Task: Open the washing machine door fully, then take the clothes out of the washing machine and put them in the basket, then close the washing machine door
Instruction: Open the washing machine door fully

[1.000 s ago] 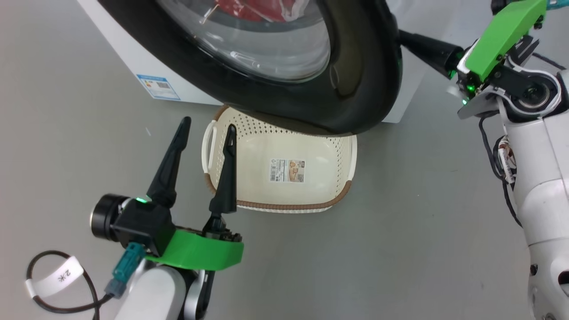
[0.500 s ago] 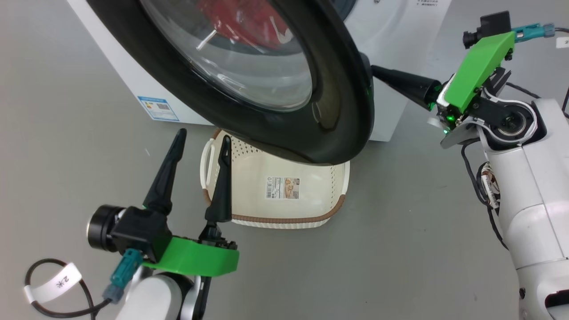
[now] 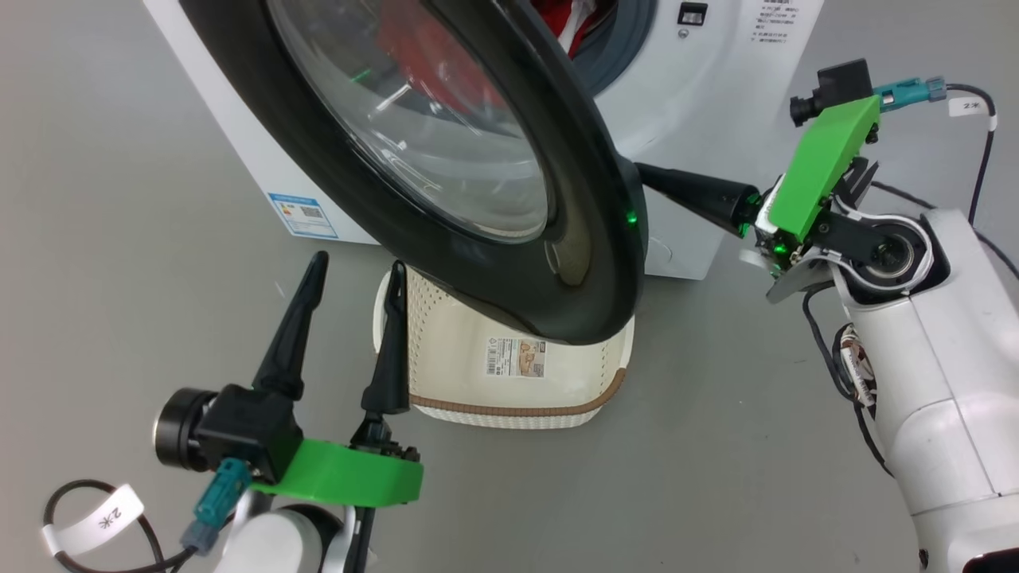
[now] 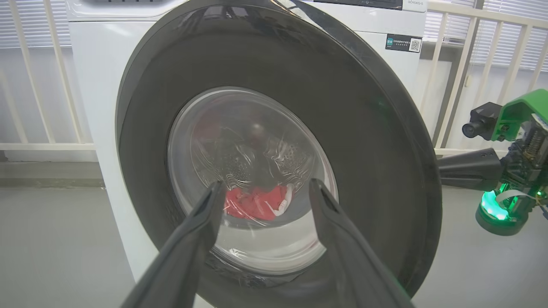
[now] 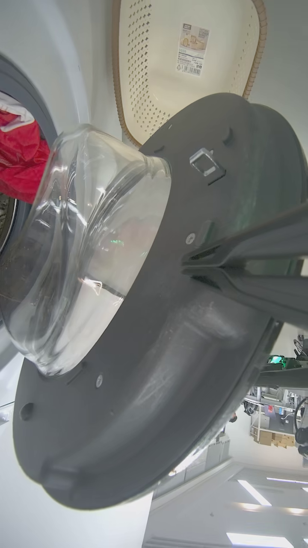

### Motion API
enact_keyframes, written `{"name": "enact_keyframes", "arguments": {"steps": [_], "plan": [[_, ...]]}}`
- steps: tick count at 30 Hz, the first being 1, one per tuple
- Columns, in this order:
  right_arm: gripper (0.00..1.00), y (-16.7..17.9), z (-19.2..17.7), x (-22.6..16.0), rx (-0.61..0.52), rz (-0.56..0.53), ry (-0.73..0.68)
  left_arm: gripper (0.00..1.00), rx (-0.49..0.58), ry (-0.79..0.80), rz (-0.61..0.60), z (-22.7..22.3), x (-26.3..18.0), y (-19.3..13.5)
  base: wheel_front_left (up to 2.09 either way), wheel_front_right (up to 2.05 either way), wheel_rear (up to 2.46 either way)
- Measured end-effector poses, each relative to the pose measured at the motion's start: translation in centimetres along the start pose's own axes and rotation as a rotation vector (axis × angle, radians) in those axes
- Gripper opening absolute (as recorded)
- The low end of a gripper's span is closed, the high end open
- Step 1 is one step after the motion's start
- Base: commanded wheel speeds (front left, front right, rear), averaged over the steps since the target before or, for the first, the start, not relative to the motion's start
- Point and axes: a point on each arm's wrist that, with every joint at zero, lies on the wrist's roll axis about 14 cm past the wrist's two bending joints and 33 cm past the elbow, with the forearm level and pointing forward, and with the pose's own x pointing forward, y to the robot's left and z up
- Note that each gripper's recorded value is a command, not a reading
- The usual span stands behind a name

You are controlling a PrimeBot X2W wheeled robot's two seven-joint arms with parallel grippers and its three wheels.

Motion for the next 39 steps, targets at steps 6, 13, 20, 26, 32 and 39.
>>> {"name": "enact_keyframes", "arguments": {"steps": [6, 13, 20, 26, 32, 39], "plan": [[0.00, 0.7, -1.5, 0.7, 0.001, 0.025, 0.042, 1.00, 0.007, -0.006, 0.020, 0.4, -0.4, 0.6, 0.00, 0.00, 0.00], [0.00, 0.9, -3.1, 1.2, -0.002, 0.035, 0.083, 1.00, 0.013, -0.004, 0.047, 0.7, -1.1, 1.4, 0.00, 0.00, 0.00], [0.00, 1.8, -5.2, 1.4, -0.016, 0.054, 0.134, 1.00, 0.020, -0.011, 0.069, 1.4, -2.1, 2.2, 0.00, 0.00, 0.00], [0.00, 2.6, -7.3, 1.8, -0.014, 0.081, 0.186, 1.00, 0.033, -0.001, 0.101, 1.7, -3.4, 3.3, 0.00, 0.00, 0.00], [0.00, 3.1, -8.7, 2.3, -0.015, 0.098, 0.225, 1.00, 0.039, 0.000, 0.129, 2.1, -4.1, 4.1, 0.00, 0.00, 0.00], [0.00, 3.8, -10.3, 3.2, -0.030, 0.110, 0.277, 1.00, 0.035, 0.004, 0.163, 2.4, -5.2, 5.1, 0.00, 0.00, 0.00]]}}
